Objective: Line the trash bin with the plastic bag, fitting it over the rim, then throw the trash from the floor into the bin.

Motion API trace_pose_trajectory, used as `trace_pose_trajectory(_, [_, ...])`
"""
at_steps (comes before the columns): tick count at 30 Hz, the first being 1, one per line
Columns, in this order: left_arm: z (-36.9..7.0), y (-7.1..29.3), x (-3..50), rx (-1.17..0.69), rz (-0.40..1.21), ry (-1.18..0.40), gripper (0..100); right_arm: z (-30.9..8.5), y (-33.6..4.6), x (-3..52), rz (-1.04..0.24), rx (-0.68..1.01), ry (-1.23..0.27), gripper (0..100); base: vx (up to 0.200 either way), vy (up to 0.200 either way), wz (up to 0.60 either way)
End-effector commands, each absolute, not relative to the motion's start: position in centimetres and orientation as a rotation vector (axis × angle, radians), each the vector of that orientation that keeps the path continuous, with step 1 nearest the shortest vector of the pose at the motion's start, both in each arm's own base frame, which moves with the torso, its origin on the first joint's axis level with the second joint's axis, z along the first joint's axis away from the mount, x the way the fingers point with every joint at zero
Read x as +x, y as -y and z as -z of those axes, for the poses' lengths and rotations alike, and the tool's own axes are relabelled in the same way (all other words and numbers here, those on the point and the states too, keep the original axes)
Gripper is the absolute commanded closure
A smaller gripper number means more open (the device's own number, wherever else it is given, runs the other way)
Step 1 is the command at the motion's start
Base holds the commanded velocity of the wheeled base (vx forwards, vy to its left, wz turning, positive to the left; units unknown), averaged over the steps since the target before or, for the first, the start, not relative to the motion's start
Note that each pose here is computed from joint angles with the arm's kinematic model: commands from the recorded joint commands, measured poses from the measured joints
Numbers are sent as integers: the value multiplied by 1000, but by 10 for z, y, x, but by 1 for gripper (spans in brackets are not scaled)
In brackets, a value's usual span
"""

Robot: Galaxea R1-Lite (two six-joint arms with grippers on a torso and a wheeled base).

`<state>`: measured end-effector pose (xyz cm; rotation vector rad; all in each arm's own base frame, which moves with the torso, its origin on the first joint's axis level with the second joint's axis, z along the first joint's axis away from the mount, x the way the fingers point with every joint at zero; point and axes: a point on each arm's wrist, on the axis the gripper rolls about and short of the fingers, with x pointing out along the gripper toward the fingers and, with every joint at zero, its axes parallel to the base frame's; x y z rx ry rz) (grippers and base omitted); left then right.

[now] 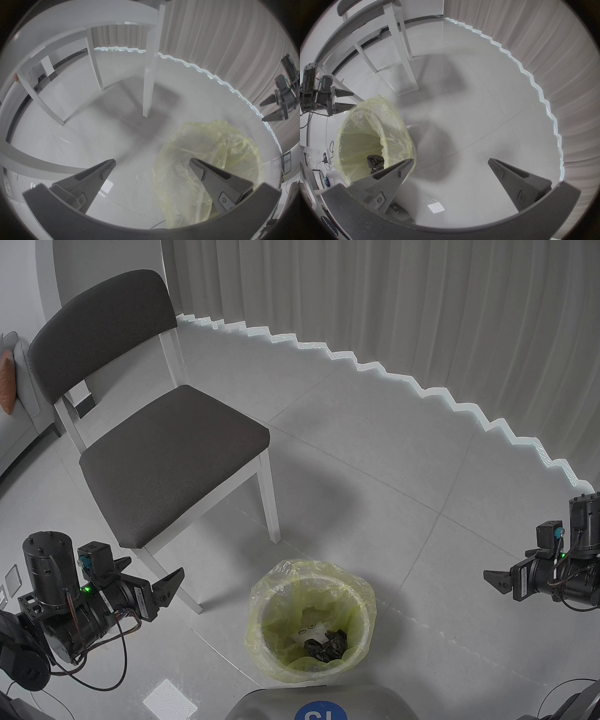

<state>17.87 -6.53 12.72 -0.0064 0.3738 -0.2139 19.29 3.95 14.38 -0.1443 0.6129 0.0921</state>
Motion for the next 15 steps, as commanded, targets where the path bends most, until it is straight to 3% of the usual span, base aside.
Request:
trace_pose_trajectory(1, [-137,61,167,-16,212,-334,0,-151,-37,181,-92,-135,-568,0,0,0,0])
trace_pose_trajectory(15, [-149,49,142,-39,195,-299,0,-152,-28,150,-68,-78,-518,0,0,0,0])
